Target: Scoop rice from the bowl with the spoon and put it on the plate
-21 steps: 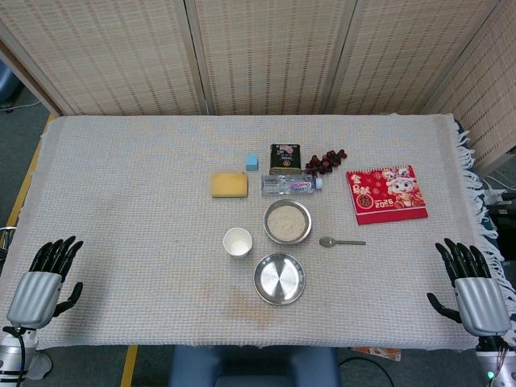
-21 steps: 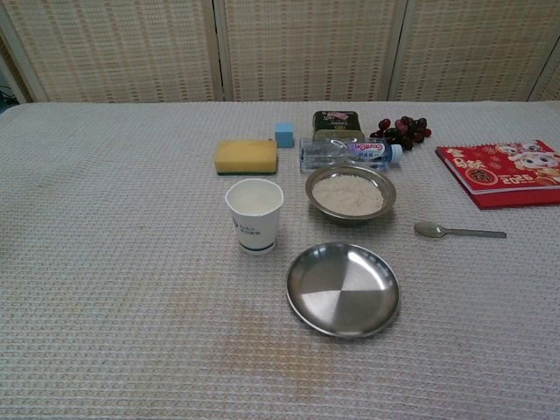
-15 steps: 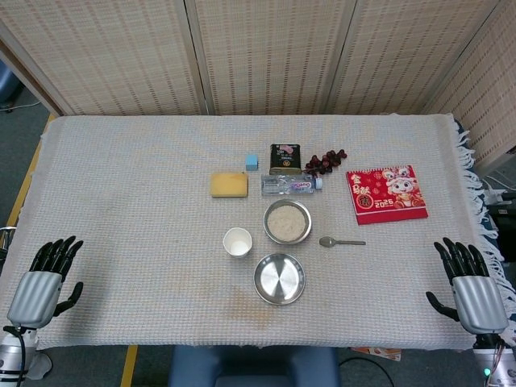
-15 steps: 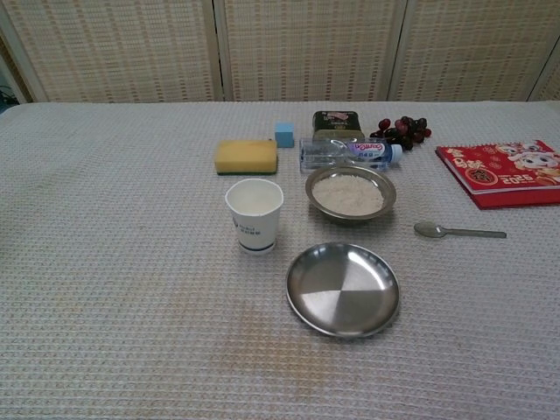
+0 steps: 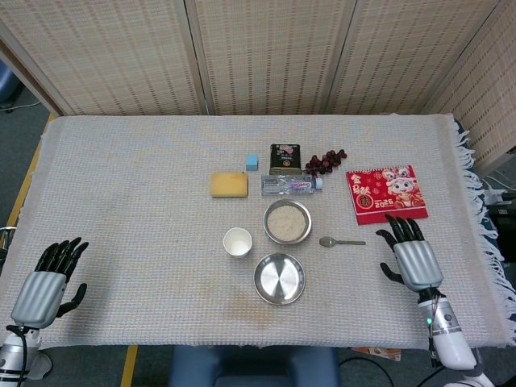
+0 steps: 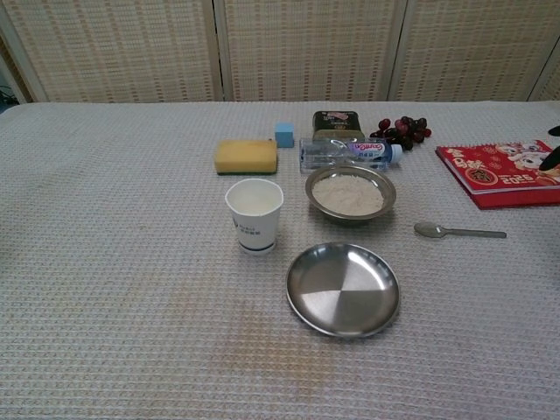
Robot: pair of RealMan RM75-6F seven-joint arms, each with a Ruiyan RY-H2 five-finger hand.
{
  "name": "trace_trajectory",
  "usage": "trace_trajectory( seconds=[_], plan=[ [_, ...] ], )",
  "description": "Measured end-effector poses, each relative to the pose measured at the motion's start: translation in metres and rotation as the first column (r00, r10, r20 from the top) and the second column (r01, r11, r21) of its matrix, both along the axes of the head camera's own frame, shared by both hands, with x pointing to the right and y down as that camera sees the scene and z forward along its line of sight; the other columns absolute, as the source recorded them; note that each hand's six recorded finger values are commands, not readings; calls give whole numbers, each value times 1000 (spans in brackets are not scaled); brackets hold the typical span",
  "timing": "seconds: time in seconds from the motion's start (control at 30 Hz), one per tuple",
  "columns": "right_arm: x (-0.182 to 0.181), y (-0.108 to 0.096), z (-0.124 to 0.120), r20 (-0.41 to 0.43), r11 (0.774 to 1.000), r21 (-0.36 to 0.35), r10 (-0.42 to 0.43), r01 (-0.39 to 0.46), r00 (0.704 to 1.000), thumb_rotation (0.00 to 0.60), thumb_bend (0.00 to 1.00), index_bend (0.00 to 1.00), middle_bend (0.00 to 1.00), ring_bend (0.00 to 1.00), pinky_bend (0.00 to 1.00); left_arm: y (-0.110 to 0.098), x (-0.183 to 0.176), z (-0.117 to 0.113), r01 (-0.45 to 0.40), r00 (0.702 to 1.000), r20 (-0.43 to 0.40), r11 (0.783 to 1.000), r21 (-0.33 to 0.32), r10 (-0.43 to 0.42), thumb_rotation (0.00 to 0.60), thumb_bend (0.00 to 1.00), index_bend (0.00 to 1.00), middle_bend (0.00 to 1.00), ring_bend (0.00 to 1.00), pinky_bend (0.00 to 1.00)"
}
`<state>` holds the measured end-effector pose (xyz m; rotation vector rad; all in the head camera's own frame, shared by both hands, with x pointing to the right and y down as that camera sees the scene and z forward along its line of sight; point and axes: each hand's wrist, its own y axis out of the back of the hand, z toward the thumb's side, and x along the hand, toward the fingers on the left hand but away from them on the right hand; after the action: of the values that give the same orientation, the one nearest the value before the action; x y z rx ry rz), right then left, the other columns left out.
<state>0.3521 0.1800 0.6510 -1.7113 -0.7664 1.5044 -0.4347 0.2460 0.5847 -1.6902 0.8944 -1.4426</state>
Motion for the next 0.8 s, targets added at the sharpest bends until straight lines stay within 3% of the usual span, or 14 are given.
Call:
trace_trajectory(
  seconds=[0.2, 0.8],
  plan=[
    [-26, -17, 41, -5, 998, -56, -42, 41, 999, 600, 249, 350, 0, 0, 0, 0, -4, 0, 9, 1000, -2, 1000, -8, -9, 600, 454, 0, 0, 0, 71],
    [-54, -29, 97, -39, 992, -107, -70, 65, 997, 600, 315, 441, 0, 0, 0, 1, -7, 0, 18, 1000, -3, 1000, -16, -18, 600, 473, 0, 0, 0, 71]
  ],
)
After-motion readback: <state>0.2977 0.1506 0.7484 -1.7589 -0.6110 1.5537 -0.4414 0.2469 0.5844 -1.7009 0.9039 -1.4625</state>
